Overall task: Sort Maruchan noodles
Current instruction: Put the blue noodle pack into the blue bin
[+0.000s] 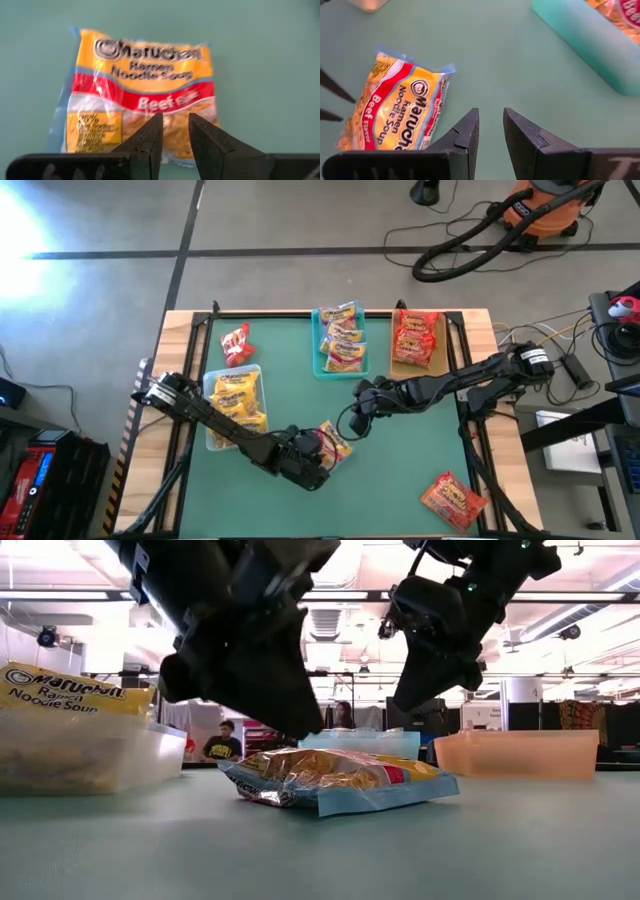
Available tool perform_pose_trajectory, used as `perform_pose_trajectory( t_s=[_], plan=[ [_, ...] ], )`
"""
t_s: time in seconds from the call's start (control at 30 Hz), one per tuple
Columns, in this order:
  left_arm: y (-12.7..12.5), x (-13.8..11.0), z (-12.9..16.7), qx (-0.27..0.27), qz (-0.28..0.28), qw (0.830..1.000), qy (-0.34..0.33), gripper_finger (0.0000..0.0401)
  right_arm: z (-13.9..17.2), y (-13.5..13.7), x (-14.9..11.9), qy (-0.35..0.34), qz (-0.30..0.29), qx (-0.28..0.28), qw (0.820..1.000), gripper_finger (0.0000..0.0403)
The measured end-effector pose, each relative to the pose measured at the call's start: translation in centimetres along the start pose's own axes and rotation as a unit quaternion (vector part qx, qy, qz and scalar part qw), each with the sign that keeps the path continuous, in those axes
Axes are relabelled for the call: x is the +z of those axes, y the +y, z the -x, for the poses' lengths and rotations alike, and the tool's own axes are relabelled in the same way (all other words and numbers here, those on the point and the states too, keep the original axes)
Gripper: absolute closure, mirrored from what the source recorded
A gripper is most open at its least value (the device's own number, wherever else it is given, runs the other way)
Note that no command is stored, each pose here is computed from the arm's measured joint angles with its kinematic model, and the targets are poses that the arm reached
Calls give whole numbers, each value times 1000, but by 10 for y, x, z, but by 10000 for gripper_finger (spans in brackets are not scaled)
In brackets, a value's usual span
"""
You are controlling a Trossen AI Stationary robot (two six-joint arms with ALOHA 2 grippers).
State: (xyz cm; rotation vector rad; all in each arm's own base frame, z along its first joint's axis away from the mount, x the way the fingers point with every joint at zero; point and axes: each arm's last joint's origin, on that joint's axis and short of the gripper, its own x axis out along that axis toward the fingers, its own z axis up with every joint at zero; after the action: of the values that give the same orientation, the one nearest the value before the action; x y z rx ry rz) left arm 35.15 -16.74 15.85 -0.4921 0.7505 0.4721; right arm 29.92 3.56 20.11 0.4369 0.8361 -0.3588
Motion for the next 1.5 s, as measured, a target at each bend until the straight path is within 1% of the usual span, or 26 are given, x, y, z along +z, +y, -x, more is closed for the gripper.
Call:
perform_pose_trajectory(
  t_s=[0.23, 0.4, 0.47, 0.63, 0.67, 0.8, 0.87, 0.93, 1.1, 1.2, 1.37, 1.5],
  plan=[
    [5, -8, -11, 16, 19, 1000, 10, 325, 0, 1, 0, 9, 12, 16, 1000, 323],
    [4, -14, -12, 13, 15, 999, 29, 325, 1, 2, 0, 13, 7, 30, 999, 323],
    [4, -17, -10, 15, 9, 999, 37, 325, 1, 3, 1, 15, 4, 49, 999, 323],
    [5, -28, -8, 16, -5, 996, 89, 325, 2, 10, 8, -5, -3, 99, 995, 323],
    [7, -31, -9, 23, -11, 995, 97, 325, 2, 11, 9, -7, -4, 109, 994, 323],
    [10, -29, -11, 38, -10, 996, 83, 325, 3, 16, 12, -7, -7, 155, 988, 312],
    [11, -29, -13, 44, -8, 996, 75, 325, 4, 18, 13, -4, -7, 179, 984, 299],
    [12, -29, -17, 53, -3, 996, 67, 325, 4, 19, 14, -3, -7, 191, 981, 283],
    [13, -30, -20, 58, 6, 996, 63, 325, 3, 18, 12, 4, -7, 186, 983, 239],
    [8, -32, -11, 45, -4, 997, 62, 325, 2, 14, 6, 29, -5, 163, 986, 219],
    [-5, -27, 7, 11, -48, 998, 25, 325, -2, 8, -3, 49, -8, 143, 989, 215],
    [0, -27, -2, 25, -54, 998, 30, 325, -5, 4, -9, 57, -27, 134, 989, 220]
  ],
)
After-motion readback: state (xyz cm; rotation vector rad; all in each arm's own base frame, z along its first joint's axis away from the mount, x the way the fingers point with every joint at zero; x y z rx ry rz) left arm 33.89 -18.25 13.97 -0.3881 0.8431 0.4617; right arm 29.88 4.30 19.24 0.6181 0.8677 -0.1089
